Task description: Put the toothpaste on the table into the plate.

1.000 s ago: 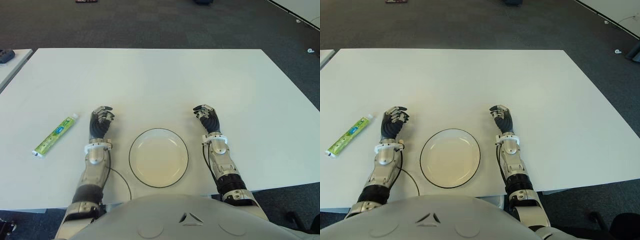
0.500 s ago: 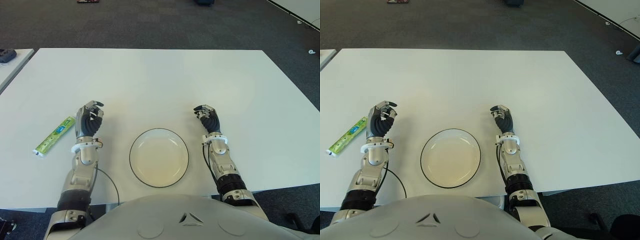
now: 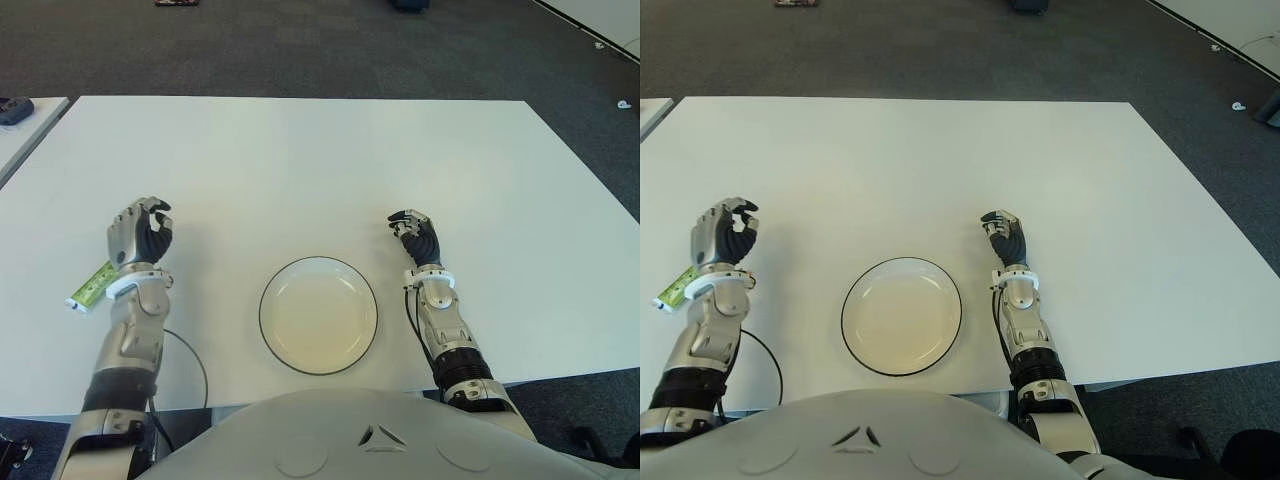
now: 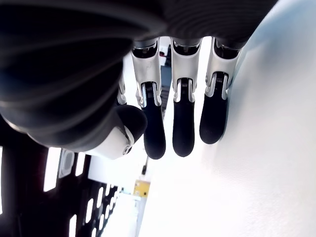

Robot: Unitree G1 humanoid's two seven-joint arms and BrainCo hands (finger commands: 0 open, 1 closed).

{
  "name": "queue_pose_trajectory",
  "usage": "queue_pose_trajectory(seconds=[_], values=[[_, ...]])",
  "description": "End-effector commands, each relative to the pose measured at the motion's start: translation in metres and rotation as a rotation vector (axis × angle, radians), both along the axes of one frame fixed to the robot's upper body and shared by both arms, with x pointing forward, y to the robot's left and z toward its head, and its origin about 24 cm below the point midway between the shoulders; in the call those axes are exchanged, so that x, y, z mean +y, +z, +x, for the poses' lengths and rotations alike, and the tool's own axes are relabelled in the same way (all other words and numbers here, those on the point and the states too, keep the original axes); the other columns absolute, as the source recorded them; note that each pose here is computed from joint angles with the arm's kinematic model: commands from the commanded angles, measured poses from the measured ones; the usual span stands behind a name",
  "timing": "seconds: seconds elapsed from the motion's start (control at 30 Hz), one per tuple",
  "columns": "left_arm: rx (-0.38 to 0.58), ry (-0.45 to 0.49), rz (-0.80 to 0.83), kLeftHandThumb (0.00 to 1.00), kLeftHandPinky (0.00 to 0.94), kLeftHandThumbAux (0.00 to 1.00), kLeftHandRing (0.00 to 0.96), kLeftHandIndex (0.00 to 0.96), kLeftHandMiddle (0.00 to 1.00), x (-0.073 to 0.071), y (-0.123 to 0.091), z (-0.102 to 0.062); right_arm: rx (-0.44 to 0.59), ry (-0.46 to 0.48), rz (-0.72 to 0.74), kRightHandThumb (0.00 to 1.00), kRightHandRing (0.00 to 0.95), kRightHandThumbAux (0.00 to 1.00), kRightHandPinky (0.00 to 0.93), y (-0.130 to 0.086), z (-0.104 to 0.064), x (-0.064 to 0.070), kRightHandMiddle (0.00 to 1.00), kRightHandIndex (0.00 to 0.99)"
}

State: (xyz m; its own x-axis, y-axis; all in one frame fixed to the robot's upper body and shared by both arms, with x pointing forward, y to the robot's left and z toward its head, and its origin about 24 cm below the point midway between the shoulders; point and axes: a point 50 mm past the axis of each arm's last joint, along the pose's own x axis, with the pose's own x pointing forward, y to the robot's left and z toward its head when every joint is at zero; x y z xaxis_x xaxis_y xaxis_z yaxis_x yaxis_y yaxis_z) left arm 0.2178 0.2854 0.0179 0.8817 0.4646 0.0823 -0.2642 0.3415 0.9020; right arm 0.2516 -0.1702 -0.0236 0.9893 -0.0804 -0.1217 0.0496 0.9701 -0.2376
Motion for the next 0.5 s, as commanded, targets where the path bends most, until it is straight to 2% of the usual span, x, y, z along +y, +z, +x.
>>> queue_pose_trajectory(seconds=[0.03, 0.3, 0.5], values=[[0.101, 0.059, 0.042, 0.603, 0.257, 0.479, 0.200, 0.244, 0.201, 0.007, -0.003, 0.001, 0.040, -0.013, 0.009, 0.709, 0.397, 0.730, 0.417, -0.006, -0.005, 0.000, 0.420, 0.419], [0.225, 0.132, 0.095, 0.584, 0.171, 0.333, 0.104, 0.101, 0.117, 0.019, -0.004, 0.000, 0.039, -0.015, 0.010, 0.709, 0.401, 0.730, 0.420, -0.005, -0.006, 0.000, 0.423, 0.419], [0.327, 0.134, 0.149, 0.551, 0.046, 0.256, 0.020, 0.016, 0.027, 0.029, -0.001, -0.002, 0.035, -0.015, 0.009, 0.708, 0.405, 0.729, 0.426, -0.005, -0.007, -0.001, 0.425, 0.420]])
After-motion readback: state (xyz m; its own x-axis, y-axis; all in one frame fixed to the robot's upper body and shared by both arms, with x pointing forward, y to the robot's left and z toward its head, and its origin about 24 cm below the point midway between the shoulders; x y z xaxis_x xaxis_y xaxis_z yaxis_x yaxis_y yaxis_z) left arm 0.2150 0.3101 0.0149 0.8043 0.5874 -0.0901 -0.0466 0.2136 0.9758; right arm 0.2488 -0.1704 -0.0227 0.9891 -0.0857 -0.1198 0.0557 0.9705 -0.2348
